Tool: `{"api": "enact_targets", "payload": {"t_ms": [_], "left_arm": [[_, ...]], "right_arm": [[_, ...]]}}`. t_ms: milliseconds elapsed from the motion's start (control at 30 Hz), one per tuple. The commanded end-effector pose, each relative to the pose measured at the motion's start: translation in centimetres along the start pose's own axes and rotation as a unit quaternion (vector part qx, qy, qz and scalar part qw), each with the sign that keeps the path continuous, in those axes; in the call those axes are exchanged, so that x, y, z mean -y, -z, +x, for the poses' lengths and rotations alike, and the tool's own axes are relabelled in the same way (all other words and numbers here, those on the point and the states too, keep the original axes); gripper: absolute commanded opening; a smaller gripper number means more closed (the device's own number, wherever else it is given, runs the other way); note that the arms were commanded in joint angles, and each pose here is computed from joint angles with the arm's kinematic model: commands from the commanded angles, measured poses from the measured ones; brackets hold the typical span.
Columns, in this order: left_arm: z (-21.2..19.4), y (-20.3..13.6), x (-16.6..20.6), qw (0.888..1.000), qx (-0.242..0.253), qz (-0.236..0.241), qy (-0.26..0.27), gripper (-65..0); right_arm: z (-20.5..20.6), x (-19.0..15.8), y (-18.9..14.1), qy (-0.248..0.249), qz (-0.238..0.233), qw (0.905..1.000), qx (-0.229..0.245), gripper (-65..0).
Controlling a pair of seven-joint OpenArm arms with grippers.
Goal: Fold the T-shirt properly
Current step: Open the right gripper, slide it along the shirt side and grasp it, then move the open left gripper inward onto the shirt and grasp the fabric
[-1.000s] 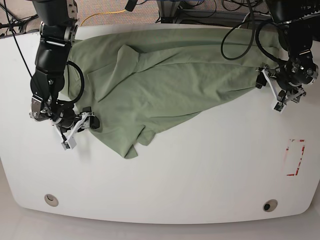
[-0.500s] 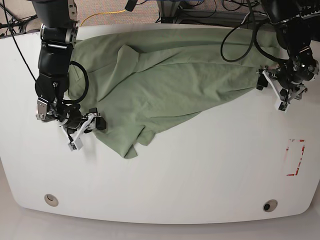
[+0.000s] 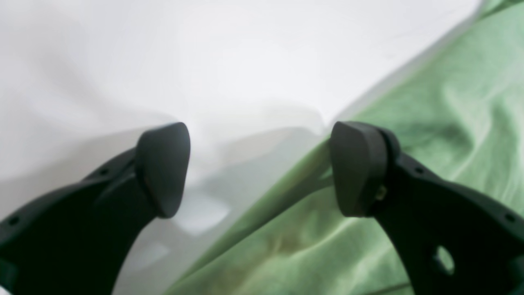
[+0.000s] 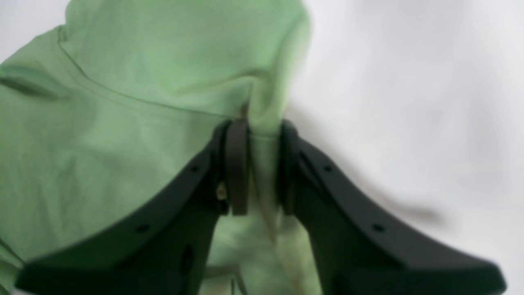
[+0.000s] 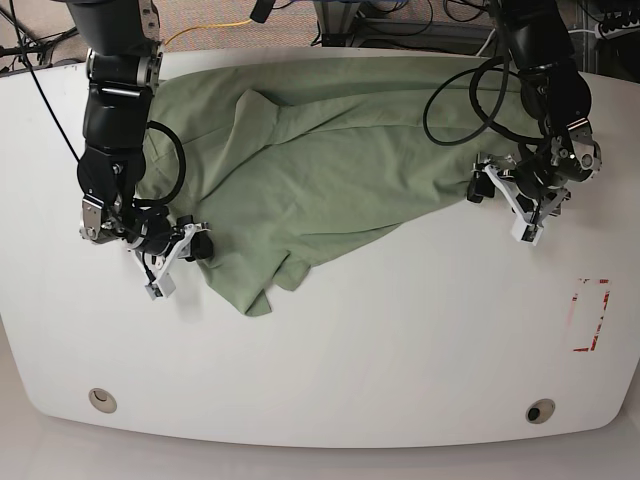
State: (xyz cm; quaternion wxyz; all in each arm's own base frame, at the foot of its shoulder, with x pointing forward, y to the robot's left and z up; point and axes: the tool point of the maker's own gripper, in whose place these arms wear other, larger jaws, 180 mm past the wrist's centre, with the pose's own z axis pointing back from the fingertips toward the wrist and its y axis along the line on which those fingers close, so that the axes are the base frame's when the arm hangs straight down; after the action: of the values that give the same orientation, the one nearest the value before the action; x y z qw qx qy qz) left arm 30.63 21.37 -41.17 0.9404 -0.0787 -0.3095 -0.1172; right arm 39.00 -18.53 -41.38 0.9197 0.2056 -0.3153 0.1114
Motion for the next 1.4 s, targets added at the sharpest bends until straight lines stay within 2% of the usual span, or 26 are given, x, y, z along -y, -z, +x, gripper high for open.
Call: {"api": "enact_targets", "payload": {"t_ms": [0,100,133,200,367,467,567,867,1000,1133,1233,1300,1367], "left_arm": [[-0.1,0.2,0.9,1.0,-0.015,-0.011,0.024,-14.9],[0.7,-0.1,2.1,0.997,-0.008,-0.031,0.069,-15.6],[0.4,-0.2,2.2,0.997,-0.009,-0.029,0.072,-18.3],[0.3,-0.3,2.4,0.997,-0.01,-0.029,0.074,-25.4],[0.2,-0.3,2.5,0.997,-0.011,-0.03,0.074,-50.0],[0.2,-0.4,2.3,0.997,-0.011,-0.028,0.076,-59.3],[0.9,-0.7,2.2,0.996,-0.001,-0.024,0.082,-62.4],[6.1,-4.6,2.5,0.986,0.071,0.016,0.152,-62.6],[7.0,-4.9,3.8,0.979,0.077,0.009,0.188,-62.6],[7.0,-4.6,4.3,0.979,0.072,0.002,0.193,-61.2],[5.7,-3.6,4.0,0.982,0.047,-0.005,0.184,-51.7],[4.4,-2.9,3.6,0.985,0.019,-0.008,0.172,-38.9],[3.7,-2.5,3.5,0.986,0.008,-0.012,0.166,-29.4]], "right_arm": [[1.9,0.5,-0.8,-0.012,-0.006,0.9997,0.019,-54.1],[1.8,0.5,-0.8,-0.011,-0.005,0.9997,0.019,-54.7],[1.8,0.5,-0.8,-0.011,-0.005,0.9997,0.019,-54.7],[1.8,0.5,-0.8,-0.011,-0.005,0.9997,0.019,-54.7],[2.2,0.4,-1.0,-0.015,-0.008,0.9996,0.025,-54.7],[2.3,0.4,-1.3,-0.022,-0.012,0.9993,0.027,-54.7],[2.6,0.2,-1.5,-0.028,-0.013,0.999,0.031,-54.7],[2.7,0.0,-2.0,-0.04,-0.015,0.9988,0.022,-54.9],[3.0,-0.5,-2.8,-0.062,-0.022,0.9975,0.026,-55.0],[3.7,-1.4,-3.7,-0.091,-0.029,0.995,0.032,-55.0],[3.8,-1.6,-3.8,-0.096,-0.029,0.9944,0.033,-55.0],[3.7,-1.6,-3.8,-0.095,-0.029,0.9946,0.032,-55.0],[3.6,-1.6,-3.7,-0.094,-0.029,0.9947,0.031,-55.0]]}}
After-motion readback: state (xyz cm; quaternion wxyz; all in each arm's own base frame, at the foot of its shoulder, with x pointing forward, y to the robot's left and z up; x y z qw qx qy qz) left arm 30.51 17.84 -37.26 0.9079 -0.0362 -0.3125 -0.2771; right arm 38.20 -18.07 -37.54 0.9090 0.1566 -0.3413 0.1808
